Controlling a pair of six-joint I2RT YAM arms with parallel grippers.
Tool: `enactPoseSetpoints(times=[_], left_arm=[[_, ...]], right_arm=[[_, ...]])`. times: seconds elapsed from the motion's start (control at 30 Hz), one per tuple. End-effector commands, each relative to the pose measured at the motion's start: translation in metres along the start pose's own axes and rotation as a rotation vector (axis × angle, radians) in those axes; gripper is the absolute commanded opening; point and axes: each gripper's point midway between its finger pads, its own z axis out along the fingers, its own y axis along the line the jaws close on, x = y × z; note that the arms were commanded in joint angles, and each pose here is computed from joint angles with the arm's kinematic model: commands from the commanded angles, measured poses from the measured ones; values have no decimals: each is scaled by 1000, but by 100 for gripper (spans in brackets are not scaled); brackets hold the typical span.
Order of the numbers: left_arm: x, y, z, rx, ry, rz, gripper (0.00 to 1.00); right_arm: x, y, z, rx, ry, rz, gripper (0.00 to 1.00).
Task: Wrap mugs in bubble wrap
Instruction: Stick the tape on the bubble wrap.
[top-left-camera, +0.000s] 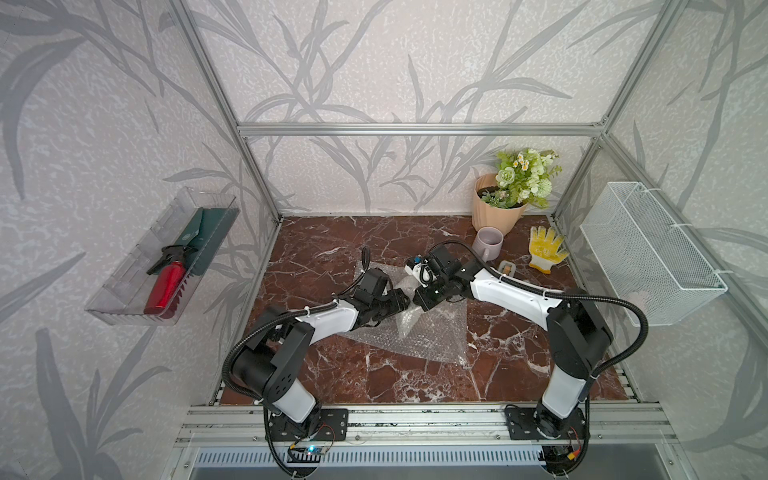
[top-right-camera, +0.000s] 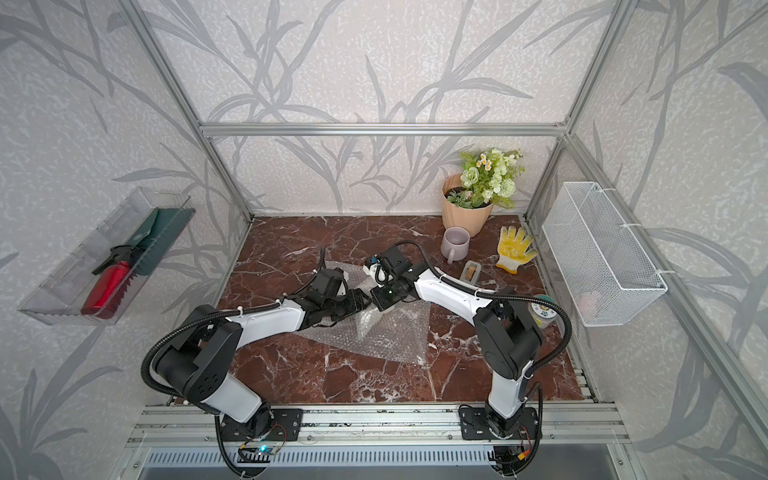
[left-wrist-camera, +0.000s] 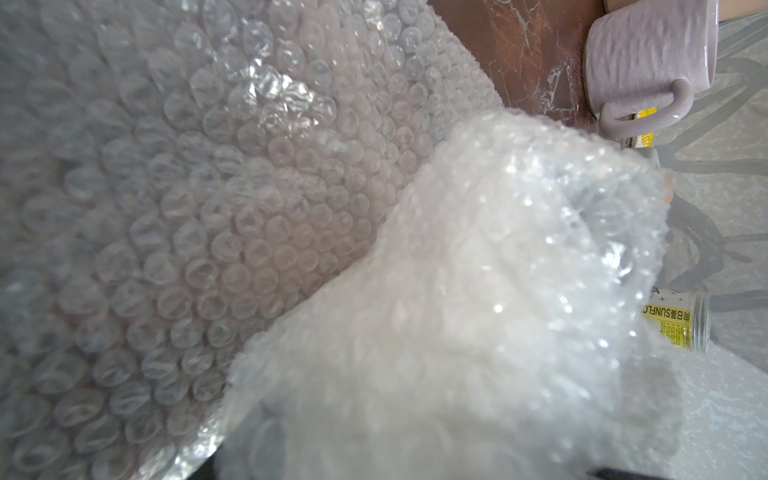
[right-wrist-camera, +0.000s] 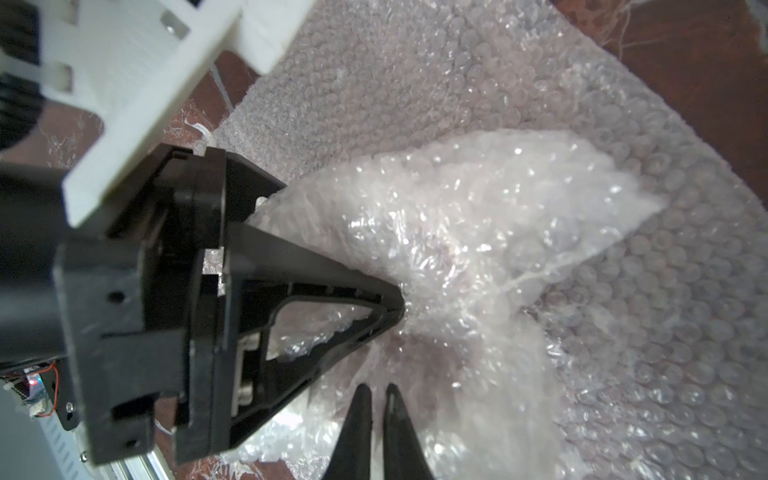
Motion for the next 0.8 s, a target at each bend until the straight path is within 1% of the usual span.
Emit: enactPoseSetpoints(times=[0.0,0.33,0.67,0.77], left_arm=[[33,43,6,-151,111,-12,69],[33,42,6,-148,112,-13,69],[33,43,7,-148,113,-13,69],[33,42,7,-147,115,-13,69]], right_arm=[[6,-12,-6,62,34,3,15],[-15,-8,-13,59,-27,5,20],[-21,-10,-13,73,-37,7,24],[-22,-12,-15,87,-40,-1,30]])
